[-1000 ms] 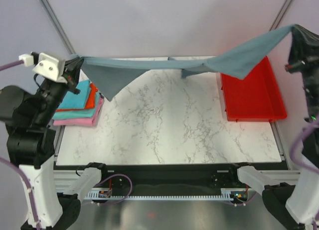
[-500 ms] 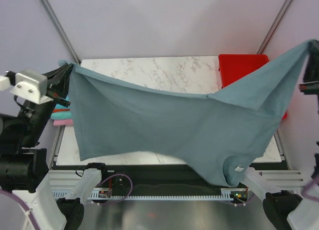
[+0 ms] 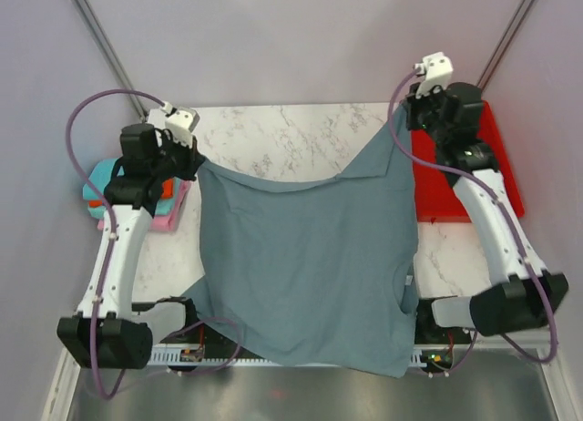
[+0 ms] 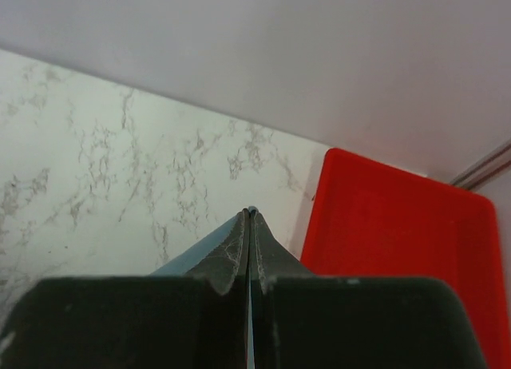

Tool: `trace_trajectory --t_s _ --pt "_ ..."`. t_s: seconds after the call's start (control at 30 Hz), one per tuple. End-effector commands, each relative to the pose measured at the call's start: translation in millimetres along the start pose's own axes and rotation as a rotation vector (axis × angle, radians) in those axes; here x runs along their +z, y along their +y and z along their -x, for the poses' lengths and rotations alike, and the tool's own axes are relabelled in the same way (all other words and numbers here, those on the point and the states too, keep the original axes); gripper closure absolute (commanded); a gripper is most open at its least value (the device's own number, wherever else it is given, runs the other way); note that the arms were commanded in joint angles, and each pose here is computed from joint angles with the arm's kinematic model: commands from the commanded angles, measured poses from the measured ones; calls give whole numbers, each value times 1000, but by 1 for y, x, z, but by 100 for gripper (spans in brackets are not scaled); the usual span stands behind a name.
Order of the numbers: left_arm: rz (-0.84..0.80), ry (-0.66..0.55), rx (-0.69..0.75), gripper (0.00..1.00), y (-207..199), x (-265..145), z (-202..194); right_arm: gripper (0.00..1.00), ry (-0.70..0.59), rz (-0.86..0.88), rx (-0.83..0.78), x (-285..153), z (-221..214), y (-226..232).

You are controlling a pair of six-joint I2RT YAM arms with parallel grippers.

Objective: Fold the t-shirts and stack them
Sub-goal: Flatten the tshirt out

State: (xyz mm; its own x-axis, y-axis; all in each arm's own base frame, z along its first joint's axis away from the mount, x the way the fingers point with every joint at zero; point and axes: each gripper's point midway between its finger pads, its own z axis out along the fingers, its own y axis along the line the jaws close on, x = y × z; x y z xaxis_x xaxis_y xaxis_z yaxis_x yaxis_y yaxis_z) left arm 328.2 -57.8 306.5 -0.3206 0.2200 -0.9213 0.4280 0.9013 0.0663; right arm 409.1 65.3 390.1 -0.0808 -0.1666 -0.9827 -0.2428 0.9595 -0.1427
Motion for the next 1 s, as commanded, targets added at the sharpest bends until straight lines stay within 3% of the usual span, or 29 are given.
trace_trajectory --t_s 0.0,0.1,0.13,0.17,0.23,0.27,0.37,0.8,0.87,0.9,0.97 --pt "76 -18 80 98 31 41 -3 100 -95 -1 11 56 6 -5" --pt "151 10 86 98 60 78 -9 100 -76 -14 20 117 -11 -11" --pt "180 -3 93 98 69 86 -4 100 -27 -16 22 146 -37 -11" --pt "185 31 82 98 76 104 -14 100 -84 -26 7 156 -12 -16" --pt "218 -7 94 98 88 115 6 100 -67 -51 -5 187 -25 -21" --pt "232 -14 97 98 94 125 13 100 -127 -68 -11 190 3 -27" --pt "247 -20 135 98 102 145 20 100 -164 -80 -30 208 13 -32" --pt "251 149 121 98 113 224 -44 100 100 -61 -22 263 -123 -2" --pt "273 140 104 98 121 234 -34 100 91 -61 -24 272 -123 -2" --pt "287 155 97 98 124 237 -37 100 133 -56 -23 281 -145 2" --pt "285 161 95 98 128 249 -40 100 114 -56 -20 293 -137 2"
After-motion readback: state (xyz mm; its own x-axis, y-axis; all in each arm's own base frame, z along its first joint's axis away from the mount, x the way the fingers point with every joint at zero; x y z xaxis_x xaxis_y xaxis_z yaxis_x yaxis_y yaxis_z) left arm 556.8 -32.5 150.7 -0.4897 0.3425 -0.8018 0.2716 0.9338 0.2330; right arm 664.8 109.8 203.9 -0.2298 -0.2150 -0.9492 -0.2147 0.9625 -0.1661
